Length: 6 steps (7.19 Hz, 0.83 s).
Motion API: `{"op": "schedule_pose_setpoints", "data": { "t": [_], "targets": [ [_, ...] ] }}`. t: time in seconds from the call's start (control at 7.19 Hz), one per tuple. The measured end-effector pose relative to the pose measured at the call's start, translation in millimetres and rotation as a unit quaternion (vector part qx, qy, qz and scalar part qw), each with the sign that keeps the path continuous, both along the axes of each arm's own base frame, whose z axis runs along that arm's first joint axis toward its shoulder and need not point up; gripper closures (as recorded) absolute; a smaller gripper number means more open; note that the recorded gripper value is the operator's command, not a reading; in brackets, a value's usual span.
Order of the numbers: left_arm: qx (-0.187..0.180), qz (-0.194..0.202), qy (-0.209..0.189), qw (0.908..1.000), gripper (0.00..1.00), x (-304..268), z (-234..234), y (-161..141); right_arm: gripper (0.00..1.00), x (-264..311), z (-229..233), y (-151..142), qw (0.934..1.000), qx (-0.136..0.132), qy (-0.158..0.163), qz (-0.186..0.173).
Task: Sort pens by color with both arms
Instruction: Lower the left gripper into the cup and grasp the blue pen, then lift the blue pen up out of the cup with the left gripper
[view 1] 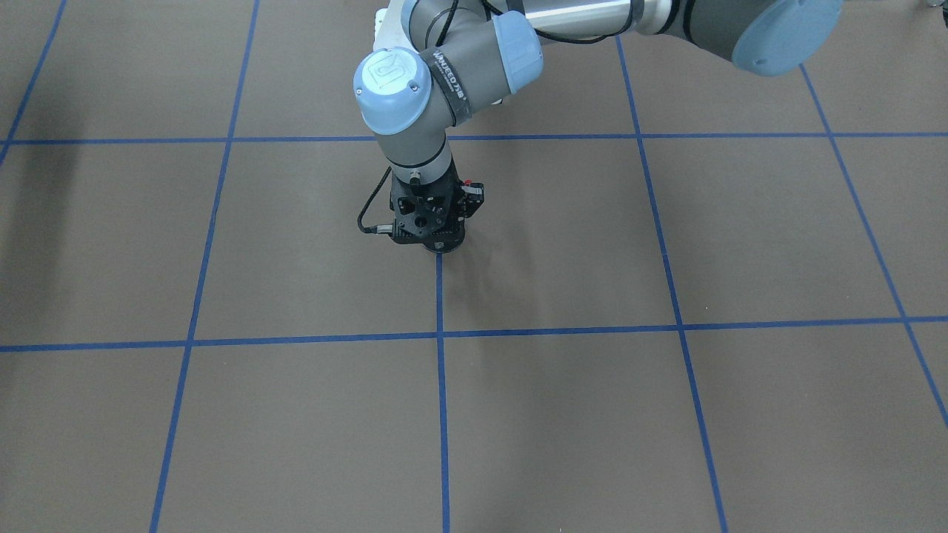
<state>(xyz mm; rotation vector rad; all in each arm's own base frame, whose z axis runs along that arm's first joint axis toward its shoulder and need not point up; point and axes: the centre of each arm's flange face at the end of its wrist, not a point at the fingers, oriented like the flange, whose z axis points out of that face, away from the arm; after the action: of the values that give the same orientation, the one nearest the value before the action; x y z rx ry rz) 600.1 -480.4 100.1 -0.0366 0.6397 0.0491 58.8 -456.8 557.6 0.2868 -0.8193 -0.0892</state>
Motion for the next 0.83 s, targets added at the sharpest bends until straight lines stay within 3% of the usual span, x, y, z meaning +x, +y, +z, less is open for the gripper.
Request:
{"op": "schedule_pose_setpoints", "data": {
  "t": [0.14,0.56,0.83],
  "targets": [
    [0.000,0.000,0.000,1.0000,0.68,0,1,0,0.00,0,0,0,1.0000,0.000,0.000,0.000],
    [0.001,0.000,0.002,1.0000,1.00,-1,-1,1,0.00,0,0,0,1.0000,0.000,0.000,0.000],
    [0.009,0.000,0.014,0.9999,1.00,-11,-10,7,0.00,0,0,0,1.0000,0.000,0.000,0.000]
  ]
}}
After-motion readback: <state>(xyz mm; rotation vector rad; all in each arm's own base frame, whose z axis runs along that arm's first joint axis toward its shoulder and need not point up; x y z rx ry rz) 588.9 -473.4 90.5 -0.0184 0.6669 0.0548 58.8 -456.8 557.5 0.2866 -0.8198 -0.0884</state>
